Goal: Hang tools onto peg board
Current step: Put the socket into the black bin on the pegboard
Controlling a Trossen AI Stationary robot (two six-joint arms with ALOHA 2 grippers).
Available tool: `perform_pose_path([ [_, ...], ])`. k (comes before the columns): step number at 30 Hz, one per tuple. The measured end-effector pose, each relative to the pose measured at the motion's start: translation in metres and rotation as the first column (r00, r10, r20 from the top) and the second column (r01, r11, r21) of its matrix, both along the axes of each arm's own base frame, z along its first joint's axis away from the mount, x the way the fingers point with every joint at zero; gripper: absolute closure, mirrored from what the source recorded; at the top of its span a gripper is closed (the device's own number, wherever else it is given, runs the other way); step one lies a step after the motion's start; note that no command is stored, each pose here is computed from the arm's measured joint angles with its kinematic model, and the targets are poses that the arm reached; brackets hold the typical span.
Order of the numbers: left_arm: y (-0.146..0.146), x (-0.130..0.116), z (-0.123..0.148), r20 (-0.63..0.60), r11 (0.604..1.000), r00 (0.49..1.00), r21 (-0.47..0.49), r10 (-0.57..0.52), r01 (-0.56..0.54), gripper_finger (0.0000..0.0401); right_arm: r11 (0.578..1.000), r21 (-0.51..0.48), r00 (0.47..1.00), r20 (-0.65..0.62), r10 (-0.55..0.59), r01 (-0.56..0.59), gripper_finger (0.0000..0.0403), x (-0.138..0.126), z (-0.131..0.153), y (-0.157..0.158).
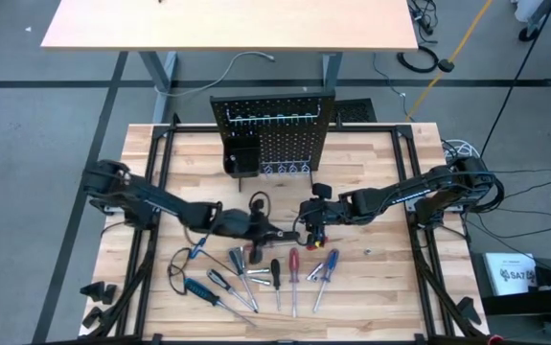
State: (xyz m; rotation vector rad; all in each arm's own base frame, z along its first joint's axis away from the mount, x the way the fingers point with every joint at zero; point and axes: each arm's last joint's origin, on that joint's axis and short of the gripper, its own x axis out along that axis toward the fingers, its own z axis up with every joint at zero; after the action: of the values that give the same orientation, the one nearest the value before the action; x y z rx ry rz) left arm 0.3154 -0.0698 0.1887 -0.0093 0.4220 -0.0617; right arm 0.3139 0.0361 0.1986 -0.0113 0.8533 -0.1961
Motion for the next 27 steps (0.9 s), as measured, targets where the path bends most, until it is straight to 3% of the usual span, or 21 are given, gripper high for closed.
perform_pose_path([
  [4, -0.01, -0.017, 0.03, 0.077, 0.997, 0.997, 0.064, 0.03, -0.035, 0.0332, 1.0, -0.001, 1.0, 0.001, -0.002, 0.002, 0.0266, 0.0, 0.0, 0.0],
  [9, -0.006, -0.042, 0.069, 0.189, 0.967, 0.968, 0.162, 0.164, -0.195, 0.0332, 1.0, 0.002, 1.0, 0.007, -0.007, 0.007, 0.0266, 0.0, 0.0, -0.001],
  [12, 0.002, -0.056, 0.091, 0.27, 0.926, 0.928, 0.208, 0.256, -0.316, 0.0332, 1.0, 0.007, 1.0, 0.01, -0.013, 0.013, 0.0266, 0.001, 0.001, 0.0],
  [17, 0.018, -0.073, 0.118, 0.386, 0.824, 0.833, 0.252, 0.395, -0.507, 0.0332, 1.0, 0.008, 1.0, 0.013, -0.014, 0.014, 0.0266, 0.001, 0.001, 0.0],
  [23, 0.044, -0.08, 0.131, 0.429, 0.74, 0.753, 0.241, 0.5, -0.628, 0.0332, 1.0, 0.01, 1.0, 0.018, -0.014, 0.014, 0.0266, 0.001, 0.001, 0.0],
  [27, 0.056, -0.08, 0.131, 0.43, 0.71, 0.717, 0.213, 0.549, -0.672, 0.0332, 1.0, 0.012, 0.999, 0.034, -0.015, 0.014, 0.0266, 0.002, 0.002, 0.0],
])
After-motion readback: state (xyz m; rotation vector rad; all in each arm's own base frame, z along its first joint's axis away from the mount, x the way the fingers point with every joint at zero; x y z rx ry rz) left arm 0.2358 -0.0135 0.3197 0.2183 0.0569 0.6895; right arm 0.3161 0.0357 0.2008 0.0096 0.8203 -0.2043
